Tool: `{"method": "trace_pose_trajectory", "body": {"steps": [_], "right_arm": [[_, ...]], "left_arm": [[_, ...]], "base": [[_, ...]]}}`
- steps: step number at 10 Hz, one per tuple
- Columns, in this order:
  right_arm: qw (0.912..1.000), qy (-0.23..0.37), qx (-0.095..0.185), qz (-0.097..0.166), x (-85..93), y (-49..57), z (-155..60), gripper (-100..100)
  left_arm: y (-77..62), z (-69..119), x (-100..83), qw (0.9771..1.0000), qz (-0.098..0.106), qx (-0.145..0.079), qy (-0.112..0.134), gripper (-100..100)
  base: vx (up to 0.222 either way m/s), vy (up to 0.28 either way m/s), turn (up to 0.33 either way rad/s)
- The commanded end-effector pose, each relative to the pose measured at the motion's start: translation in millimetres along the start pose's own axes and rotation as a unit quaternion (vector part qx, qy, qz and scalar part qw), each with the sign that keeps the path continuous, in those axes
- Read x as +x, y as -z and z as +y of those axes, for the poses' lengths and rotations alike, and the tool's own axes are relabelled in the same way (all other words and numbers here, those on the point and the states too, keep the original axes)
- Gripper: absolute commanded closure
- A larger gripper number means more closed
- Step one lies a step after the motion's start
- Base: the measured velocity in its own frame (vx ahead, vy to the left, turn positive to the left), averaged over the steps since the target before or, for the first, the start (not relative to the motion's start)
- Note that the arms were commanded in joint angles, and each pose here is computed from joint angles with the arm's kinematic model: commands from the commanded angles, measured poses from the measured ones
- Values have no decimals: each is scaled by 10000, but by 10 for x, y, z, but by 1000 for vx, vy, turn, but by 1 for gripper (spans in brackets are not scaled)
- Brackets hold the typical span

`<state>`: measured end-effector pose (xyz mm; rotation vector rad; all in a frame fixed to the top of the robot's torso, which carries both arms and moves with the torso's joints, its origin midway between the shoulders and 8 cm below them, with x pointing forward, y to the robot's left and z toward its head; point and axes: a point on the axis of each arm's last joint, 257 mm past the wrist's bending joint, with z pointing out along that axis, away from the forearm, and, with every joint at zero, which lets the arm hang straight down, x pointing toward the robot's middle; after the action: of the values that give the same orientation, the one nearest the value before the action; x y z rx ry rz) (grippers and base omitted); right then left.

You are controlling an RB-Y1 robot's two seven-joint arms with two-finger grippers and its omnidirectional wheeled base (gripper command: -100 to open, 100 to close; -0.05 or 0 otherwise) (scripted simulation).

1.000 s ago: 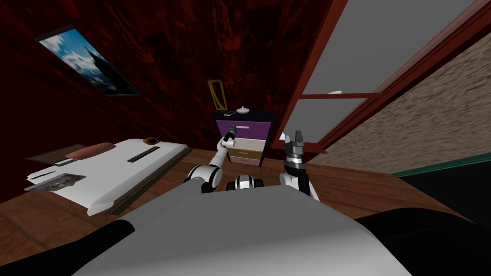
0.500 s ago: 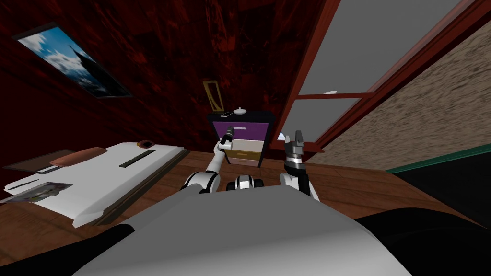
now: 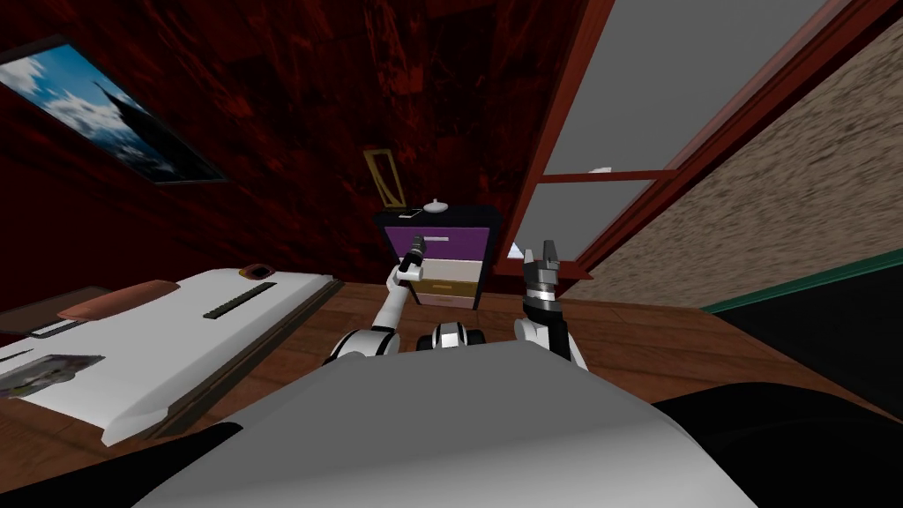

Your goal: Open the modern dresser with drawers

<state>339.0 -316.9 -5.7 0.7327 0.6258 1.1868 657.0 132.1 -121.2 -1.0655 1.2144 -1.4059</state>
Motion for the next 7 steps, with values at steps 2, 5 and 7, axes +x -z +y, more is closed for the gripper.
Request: {"method": "trace_pose_trajectory", "body": {"steps": [2,5,7], "right_arm": [[10000,0,0,0,0,0,0,0],[10000,0,0,0,0,0,0,0],[10000,0,0,0,0,0,0,0]], "left_arm": [[269,92,-273,9998,-185,-105,-36,100],[435,79,-375,9996,-228,-125,-77,100],[584,16,-441,9995,-295,-27,-63,100]], "base": [[61,-16,-42],[37,-12,-52],[64,-12,-42]]}}
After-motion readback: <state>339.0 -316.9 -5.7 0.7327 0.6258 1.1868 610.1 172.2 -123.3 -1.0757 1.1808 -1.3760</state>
